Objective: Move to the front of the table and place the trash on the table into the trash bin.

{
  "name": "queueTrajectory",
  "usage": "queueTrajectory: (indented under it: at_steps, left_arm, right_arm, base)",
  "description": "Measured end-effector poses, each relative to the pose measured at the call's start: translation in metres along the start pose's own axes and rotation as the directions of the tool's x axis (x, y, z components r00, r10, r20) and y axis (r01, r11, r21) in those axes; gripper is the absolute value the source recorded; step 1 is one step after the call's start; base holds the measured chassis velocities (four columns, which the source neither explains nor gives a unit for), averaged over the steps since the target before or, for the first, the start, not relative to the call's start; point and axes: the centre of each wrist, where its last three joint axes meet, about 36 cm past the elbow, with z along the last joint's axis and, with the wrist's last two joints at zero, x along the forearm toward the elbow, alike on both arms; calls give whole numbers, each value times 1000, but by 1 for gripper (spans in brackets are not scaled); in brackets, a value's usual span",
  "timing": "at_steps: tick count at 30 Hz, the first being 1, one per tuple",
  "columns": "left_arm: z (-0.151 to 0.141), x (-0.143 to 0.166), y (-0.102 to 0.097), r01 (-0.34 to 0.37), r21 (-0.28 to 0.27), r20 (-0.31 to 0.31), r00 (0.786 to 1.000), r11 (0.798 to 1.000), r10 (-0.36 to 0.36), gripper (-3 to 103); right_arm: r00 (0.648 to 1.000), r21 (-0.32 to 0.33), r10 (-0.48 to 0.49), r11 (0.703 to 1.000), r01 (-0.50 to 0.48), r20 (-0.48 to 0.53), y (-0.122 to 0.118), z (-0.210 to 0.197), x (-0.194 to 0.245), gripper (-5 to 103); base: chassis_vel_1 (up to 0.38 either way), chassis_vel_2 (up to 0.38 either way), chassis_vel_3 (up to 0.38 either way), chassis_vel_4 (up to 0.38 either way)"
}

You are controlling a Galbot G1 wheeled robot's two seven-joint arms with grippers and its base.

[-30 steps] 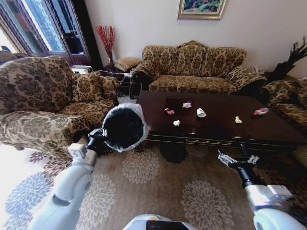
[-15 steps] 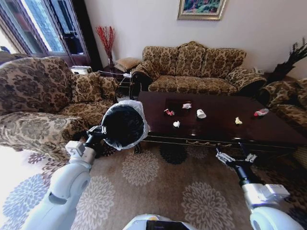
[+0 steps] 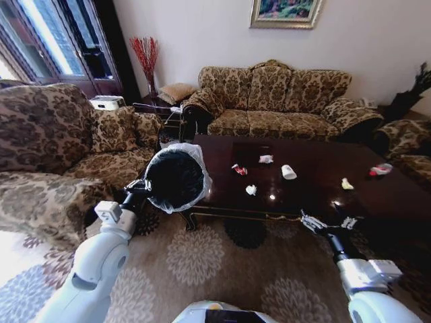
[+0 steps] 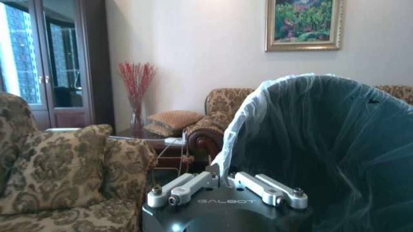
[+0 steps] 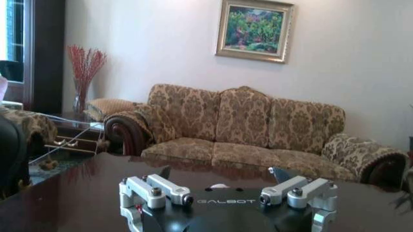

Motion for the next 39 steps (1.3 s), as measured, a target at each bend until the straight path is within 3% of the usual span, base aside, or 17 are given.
queueTrajectory:
  at_steps: [4, 9, 15, 24, 27, 39]
  left_arm:
    - [2, -2, 0, -2, 3, -5, 1000, 1000, 2, 2]
    - [4, -2, -1, -4, 10, -8, 1000, 1000, 4, 2]
    - [8, -4, -2, -6, 13, -20, 1000, 1000, 6, 2]
    - [11, -13, 1, -21, -3, -33, 999, 1000, 21, 2]
    - [15, -21, 3, -47, -14, -47, 998, 999, 46, 2]
    - [15, -23, 7, -57, -30, -45, 997, 998, 56, 2]
  right_arm:
    - [1000, 4, -3, 1000, 3, -1, -1, 1, -2, 100]
    - [997, 22, -79, 997, 79, 7, -2, 17, -4, 100]
    - [993, 27, -102, 994, 104, -61, -3, 42, -2, 100]
    - [984, -40, -126, 992, 122, -129, 6, 102, -56, 100]
    - [978, -66, -149, 988, 141, -149, 20, 125, -77, 100]
    - [946, -111, -235, 970, 215, -222, 42, 166, -116, 100]
  base:
    - [-267, 272, 265, -265]
    - [-186, 175, 176, -151]
    - [-29, 8, 13, -17]
    - [4, -10, -14, 7]
    - [0, 0, 0, 0]
    - [0, 0, 0, 0]
